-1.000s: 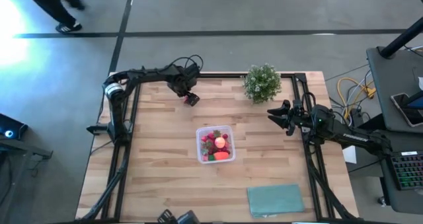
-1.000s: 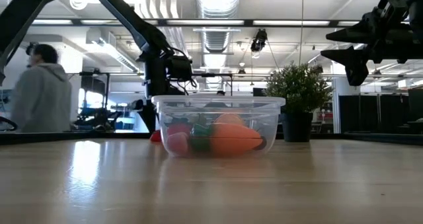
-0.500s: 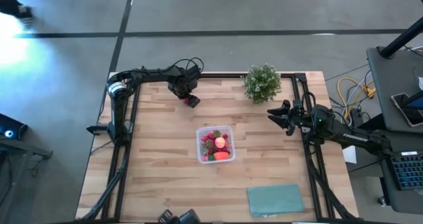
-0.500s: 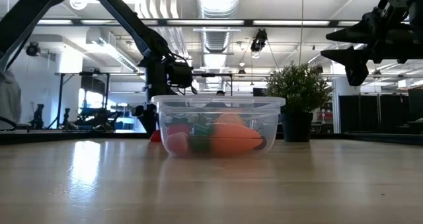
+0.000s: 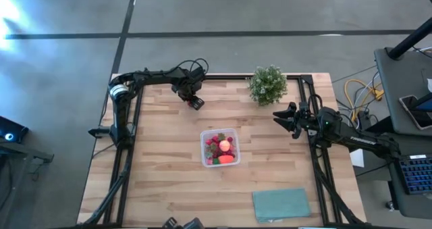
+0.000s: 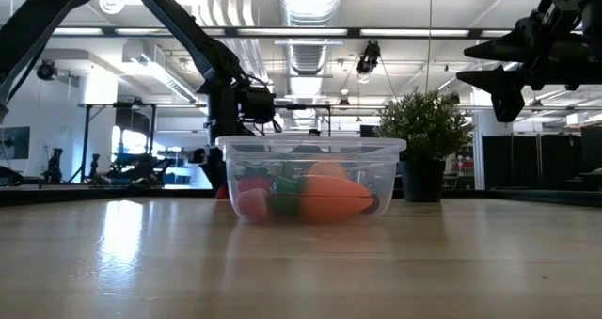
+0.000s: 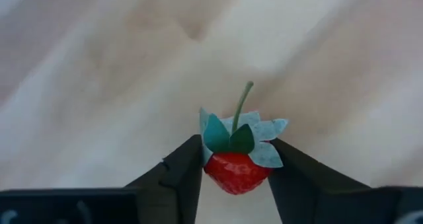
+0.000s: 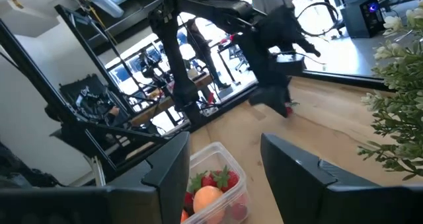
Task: Pick and placing Produce into tupperware
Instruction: Put the strawberry into the transparent bin, then return to Home Position
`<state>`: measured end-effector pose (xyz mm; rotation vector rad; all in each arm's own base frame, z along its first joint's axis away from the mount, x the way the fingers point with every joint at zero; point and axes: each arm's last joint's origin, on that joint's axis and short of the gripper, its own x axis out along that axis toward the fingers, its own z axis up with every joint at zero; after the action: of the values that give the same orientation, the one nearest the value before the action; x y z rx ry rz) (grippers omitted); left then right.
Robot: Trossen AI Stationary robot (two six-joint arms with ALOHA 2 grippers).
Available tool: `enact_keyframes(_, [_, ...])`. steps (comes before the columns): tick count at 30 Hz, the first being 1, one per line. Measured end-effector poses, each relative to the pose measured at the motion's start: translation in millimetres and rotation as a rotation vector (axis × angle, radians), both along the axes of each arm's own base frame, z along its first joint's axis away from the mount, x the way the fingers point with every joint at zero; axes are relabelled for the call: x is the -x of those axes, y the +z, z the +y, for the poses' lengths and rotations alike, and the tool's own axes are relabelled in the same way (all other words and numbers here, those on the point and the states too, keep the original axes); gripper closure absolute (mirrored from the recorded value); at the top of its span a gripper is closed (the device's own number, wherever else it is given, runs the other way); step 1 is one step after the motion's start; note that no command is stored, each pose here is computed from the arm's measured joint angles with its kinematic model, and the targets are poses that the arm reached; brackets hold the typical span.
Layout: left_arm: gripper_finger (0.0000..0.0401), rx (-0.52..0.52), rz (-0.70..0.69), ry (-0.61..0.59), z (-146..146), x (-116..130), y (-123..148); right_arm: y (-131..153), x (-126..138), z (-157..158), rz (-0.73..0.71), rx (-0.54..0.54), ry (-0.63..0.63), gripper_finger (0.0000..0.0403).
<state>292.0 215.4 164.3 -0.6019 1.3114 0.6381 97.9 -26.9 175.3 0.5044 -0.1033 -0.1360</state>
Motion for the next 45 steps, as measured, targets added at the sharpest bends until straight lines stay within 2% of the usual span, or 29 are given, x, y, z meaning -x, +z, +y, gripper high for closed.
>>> enact_keyframes(3, [0.0274,0.029,-0.052,-0.036,-13.5,-0.5,19.7,0.0,0.0,0.0,0.000,0.000,0.000,0.0225])
enact_keyframes(7, [0.0262,-0.003,-0.177,-0.076,-45.1,-2.4,64.8,0.0,0.0,0.0,0.000,0.000,0.000,0.0225])
enact_keyframes(11, [0.0250,-0.045,-0.376,-0.143,-95.4,-1.7,119.4,0.0,0.0,0.0,0.000,0.000,0.000,0.0225])
enact_keyframes(15, [0.0248,-0.057,-0.574,-0.300,-157.5,-4.3,156.8,0.0,0.0,0.0,0.000,0.000,0.000,0.0225])
enact_keyframes(19, [0.0247,0.016,-0.705,-0.368,-211.9,-12.6,169.3,0.0,0.0,0.0,0.000,0.000,0.000,0.0225])
enact_keyframes(21, [0.0247,0.034,-0.721,-0.373,-233.6,-21.6,164.3,0.0,0.0,0.0,0.000,0.000,0.000,0.0225])
enact_keyframes(23, [0.0246,0.022,-0.679,-0.372,-249.6,-28.7,152.7,0.0,0.0,0.0,0.000,0.000,0.000,0.0225])
enact_keyframes(27, [0.0246,0.008,-0.560,-0.277,-261.0,-48.1,117.5,0.0,0.0,0.0,0.000,0.000,0.000,0.0225])
enact_keyframes(30, [0.0246,-0.033,-0.496,-0.250,-261.4,-62.2,95.1,0.0,0.0,0.0,0.000,0.000,0.000,0.0225])
enact_keyframes(34, [0.0246,-0.048,-0.479,-0.209,-262.0,-72.9,87.1,0.0,0.0,0.0,0.000,0.000,0.000,0.0225])
enact_keyframes(38, [0.0246,-0.044,-0.563,-0.188,-263.4,-72.4,111.6,-0.1,0.0,0.0,0.001,0.000,0.000,0.0225])
enact_keyframes(42, [0.0246,-0.049,-0.766,-0.205,-275.1,-59.1,168.0,0.0,0.0,0.0,0.000,0.000,0.000,0.0225])
enact_keyframes(45, [0.0246,-0.040,-0.911,-0.213,-280.9,-39.4,207.4,0.0,0.0,0.0,0.000,0.000,0.000,0.0225])
